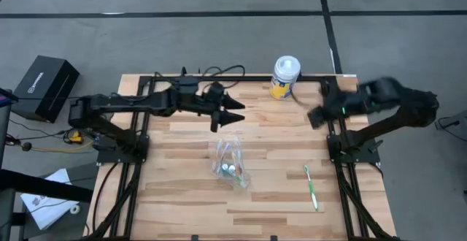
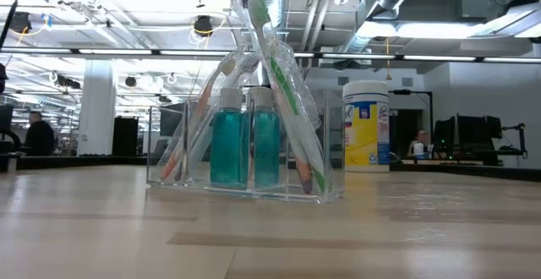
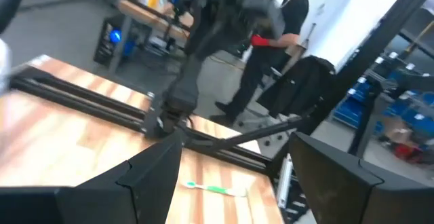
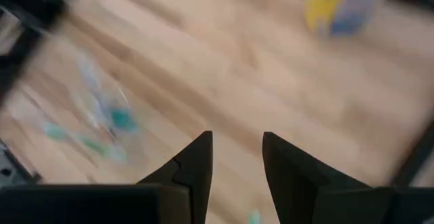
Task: Pick & Place toothbrushing station
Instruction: Put the green toothbrush into the transparent organizer
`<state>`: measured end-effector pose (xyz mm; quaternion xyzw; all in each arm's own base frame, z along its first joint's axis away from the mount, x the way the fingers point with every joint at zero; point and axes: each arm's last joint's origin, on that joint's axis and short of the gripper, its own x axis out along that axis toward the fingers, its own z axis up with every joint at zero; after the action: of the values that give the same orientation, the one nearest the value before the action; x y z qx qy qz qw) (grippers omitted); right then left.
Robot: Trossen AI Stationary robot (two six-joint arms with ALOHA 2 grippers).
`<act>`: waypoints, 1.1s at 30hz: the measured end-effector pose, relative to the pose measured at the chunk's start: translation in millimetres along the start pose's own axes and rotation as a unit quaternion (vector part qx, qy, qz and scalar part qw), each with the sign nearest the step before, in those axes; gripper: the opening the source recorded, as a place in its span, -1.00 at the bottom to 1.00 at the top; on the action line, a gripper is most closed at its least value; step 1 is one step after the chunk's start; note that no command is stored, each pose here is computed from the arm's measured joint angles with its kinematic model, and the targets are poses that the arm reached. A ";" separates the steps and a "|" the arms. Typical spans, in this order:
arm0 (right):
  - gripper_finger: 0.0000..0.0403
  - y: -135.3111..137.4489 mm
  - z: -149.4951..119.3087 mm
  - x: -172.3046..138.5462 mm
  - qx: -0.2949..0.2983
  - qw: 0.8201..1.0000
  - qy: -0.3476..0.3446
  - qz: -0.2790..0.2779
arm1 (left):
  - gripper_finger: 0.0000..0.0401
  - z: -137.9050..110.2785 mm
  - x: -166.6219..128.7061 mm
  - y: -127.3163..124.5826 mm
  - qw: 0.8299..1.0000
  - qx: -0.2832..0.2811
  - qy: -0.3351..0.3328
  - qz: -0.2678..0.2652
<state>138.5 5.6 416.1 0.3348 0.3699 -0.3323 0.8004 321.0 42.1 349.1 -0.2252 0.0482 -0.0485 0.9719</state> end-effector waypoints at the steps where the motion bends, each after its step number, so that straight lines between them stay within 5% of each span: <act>1: -0.41 -4.2 -11.5 9.2 0.011 1.000 0.017 -0.015 | 0.34 -1.7 4.3 0.1 1.000 -0.004 0.003 -0.002; 5: -0.41 -21.4 -61.3 52.6 0.061 0.995 0.062 -0.058 | 0.34 -12.3 13.2 -0.2 1.000 -0.019 0.024 -0.007; 15: -0.41 -42.4 -152.9 138.4 0.188 0.974 0.125 0.010 | 0.34 -20.5 19.7 5.6 0.999 -0.032 0.043 -0.002; 33: -0.41 -53.6 -189.4 168.6 0.214 0.961 0.170 -0.032 | 0.34 -22.3 18.9 9.1 0.997 -0.046 0.055 0.009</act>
<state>111.9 76.1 168.1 0.5381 0.4312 -0.3672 0.6243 337.9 38.4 323.7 -0.2664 0.1055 -0.0496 0.9568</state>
